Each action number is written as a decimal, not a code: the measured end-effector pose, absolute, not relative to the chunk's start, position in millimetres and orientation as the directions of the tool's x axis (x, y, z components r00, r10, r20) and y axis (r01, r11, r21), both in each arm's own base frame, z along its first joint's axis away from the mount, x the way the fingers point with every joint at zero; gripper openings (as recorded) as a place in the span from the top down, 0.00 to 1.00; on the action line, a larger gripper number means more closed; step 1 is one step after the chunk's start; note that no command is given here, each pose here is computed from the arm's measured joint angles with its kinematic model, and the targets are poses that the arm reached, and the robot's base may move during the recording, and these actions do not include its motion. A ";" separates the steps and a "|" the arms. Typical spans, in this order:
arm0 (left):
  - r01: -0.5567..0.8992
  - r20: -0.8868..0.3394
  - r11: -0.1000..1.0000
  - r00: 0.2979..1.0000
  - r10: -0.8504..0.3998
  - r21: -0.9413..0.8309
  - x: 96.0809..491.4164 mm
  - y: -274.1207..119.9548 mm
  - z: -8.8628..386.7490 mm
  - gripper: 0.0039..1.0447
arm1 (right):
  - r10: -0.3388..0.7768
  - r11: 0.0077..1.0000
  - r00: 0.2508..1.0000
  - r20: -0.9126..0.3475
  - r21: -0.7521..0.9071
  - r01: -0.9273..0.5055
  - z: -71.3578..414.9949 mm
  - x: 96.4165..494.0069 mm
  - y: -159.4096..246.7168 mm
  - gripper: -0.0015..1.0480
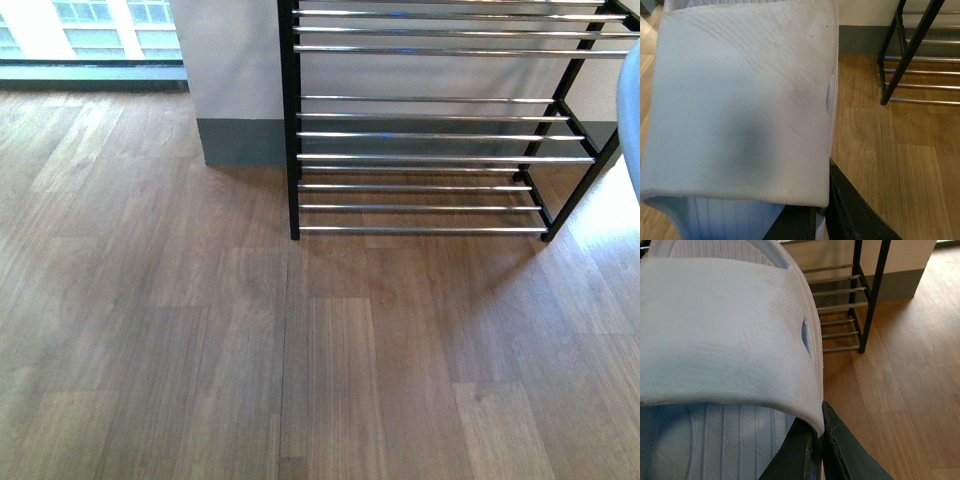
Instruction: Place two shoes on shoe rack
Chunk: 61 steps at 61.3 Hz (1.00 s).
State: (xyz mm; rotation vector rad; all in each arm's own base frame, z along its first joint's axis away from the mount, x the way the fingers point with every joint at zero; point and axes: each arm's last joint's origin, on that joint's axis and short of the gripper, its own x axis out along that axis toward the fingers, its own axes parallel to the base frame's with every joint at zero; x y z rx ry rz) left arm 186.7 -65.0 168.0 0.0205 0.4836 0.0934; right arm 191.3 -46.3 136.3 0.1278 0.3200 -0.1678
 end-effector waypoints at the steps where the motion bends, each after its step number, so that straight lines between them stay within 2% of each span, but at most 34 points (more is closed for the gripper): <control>1: -0.084 -0.463 0.996 0.881 0.094 0.041 186.7 -65.1 168.0 0.98 | -0.145 0.978 0.935 -0.322 0.098 0.185 136.3 191.3 -46.4 0.98; 61: -0.083 -0.464 0.996 0.881 0.093 0.042 186.7 -65.1 167.8 0.98 | -0.145 0.978 0.935 -0.323 0.099 0.186 136.3 191.2 -46.7 0.98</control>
